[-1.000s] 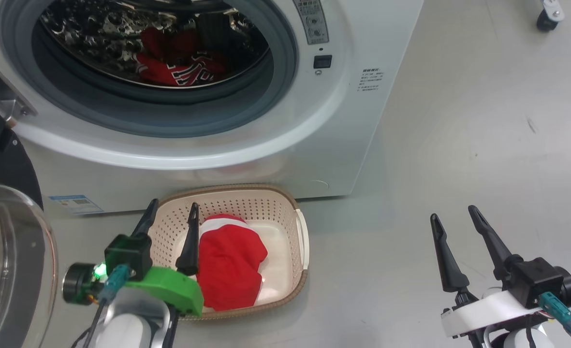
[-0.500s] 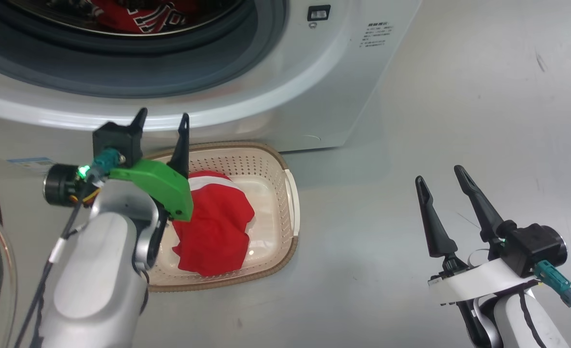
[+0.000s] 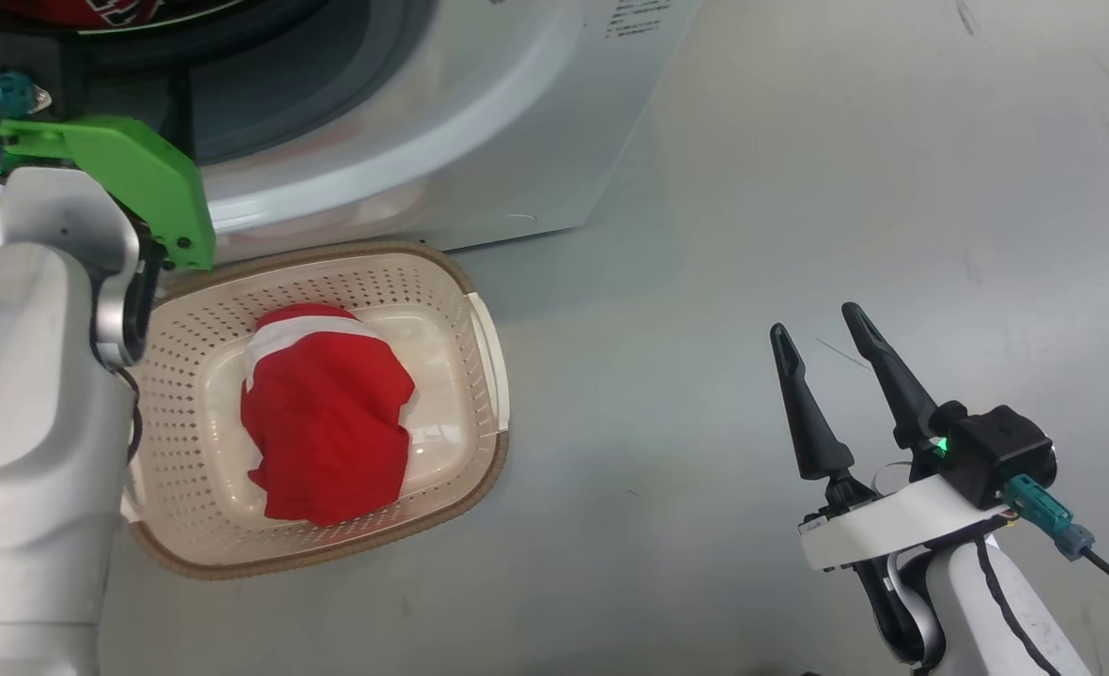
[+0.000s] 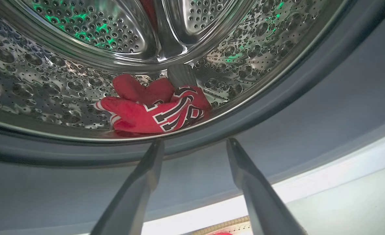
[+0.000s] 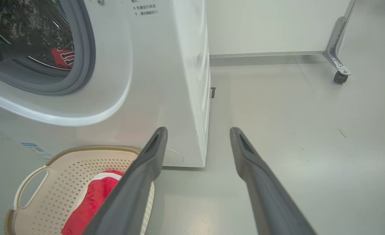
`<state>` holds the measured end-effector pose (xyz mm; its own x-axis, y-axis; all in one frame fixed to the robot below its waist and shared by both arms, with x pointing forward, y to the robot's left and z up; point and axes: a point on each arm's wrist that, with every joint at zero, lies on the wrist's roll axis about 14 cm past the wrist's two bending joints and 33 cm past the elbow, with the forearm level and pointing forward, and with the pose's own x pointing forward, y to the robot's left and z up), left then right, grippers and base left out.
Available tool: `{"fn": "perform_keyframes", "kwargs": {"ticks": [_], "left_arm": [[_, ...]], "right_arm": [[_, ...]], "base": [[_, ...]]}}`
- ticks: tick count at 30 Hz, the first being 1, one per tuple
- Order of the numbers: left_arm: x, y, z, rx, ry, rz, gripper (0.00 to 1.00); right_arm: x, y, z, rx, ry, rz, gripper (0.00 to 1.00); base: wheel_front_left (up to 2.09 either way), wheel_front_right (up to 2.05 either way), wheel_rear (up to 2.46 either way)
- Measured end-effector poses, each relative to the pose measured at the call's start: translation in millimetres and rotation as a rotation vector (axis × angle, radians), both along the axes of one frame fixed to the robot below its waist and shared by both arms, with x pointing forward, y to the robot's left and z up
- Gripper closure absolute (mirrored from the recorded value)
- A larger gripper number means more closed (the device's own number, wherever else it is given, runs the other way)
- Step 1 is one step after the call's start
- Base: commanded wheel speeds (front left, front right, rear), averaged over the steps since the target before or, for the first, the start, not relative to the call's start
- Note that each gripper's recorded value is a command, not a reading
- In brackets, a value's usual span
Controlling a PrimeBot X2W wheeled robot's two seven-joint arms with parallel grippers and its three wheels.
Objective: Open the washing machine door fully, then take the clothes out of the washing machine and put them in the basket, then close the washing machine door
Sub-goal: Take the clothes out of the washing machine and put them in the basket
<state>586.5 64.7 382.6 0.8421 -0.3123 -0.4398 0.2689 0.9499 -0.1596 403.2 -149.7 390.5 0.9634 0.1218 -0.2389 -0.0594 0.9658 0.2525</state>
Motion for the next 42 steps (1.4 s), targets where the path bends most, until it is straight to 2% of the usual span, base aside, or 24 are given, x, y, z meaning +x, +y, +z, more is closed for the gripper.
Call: {"fn": "perform_keyframes", "kwargs": {"ticks": [6,12,17,23,29,34,35,36,37,42], "left_arm": [[25,-15,0,0.011,0.019,-0.037,0.00],[61,-8,11,0.065,-0.002,-0.040,0.00],[76,-5,1,0.109,0.035,-0.048,0.00],[82,4,-31,0.172,0.134,-0.050,0.00],[74,7,-65,0.186,0.247,-0.039,0.00],[71,12,-74,0.194,0.284,-0.020,0.00],[72,12,-74,0.194,0.288,-0.017,0.20],[72,13,-74,0.195,0.291,-0.015,0.63],[73,13,-74,0.195,0.292,-0.013,1.00],[75,12,-71,0.148,0.287,0.014,1.00]], "right_arm": [[-2,-15,-2,-0.014,0.009,-0.041,0.00],[-8,-22,-14,-0.011,0.051,-0.070,0.00],[-5,-26,-21,-0.014,0.069,-0.080,0.00],[-2,-32,-31,-0.011,0.091,-0.096,0.00],[2,-38,-37,-0.015,0.098,-0.113,0.00],[8,-37,-36,-0.015,0.087,-0.107,0.00],[10,-37,-35,-0.015,0.083,-0.106,0.00],[11,-36,-35,-0.014,0.081,-0.105,0.00],[11,-36,-35,-0.014,0.080,-0.104,0.00],[16,-36,-33,-0.014,0.068,-0.102,0.00]], "base": [[0.00,0.00,0.00],[0.00,0.00,0.00],[0.00,0.00,0.00],[0.00,0.00,0.00],[0.00,0.00,0.00],[0.00,0.00,0.00],[0.00,0.00,0.00],[0.00,0.00,0.00],[0.00,0.00,0.00],[0.00,0.00,0.00]]}}
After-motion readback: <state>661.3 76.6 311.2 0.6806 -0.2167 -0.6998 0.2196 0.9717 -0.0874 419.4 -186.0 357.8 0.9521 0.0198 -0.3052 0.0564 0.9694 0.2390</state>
